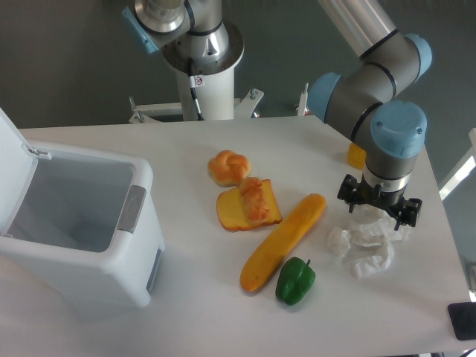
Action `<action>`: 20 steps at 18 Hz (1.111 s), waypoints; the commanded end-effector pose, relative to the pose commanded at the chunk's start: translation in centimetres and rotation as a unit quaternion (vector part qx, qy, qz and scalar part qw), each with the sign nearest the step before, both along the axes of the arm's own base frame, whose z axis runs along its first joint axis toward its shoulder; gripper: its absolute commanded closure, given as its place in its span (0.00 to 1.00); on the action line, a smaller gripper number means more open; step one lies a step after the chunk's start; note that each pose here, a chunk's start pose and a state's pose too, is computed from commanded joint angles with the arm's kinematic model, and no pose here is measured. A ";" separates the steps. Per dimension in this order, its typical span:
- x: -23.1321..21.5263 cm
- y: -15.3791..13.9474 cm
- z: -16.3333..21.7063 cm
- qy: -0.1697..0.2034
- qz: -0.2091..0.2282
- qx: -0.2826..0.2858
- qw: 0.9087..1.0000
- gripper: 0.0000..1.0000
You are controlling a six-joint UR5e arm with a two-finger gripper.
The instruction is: Pick up the long bread
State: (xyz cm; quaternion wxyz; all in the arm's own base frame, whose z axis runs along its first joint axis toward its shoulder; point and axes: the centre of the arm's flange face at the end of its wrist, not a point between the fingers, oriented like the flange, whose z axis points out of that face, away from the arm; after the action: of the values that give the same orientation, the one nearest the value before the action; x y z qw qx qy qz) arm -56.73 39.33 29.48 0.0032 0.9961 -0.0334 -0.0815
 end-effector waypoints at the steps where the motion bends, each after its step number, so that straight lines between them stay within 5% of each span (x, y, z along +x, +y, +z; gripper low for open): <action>1: 0.0 0.1 -0.2 -0.001 0.001 -0.002 1.000 0.00; 11: -0.4 -0.4 -0.9 -0.024 0.017 0.053 0.998 0.00; 18: -0.3 1.3 -2.1 -0.048 0.124 0.093 0.987 0.00; 20: 0.4 2.6 -2.6 -0.060 0.123 0.102 0.985 0.00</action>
State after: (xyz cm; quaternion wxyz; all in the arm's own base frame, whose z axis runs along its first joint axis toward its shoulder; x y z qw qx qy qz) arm -56.32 41.89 26.90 -0.0904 0.9908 0.0978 -0.0240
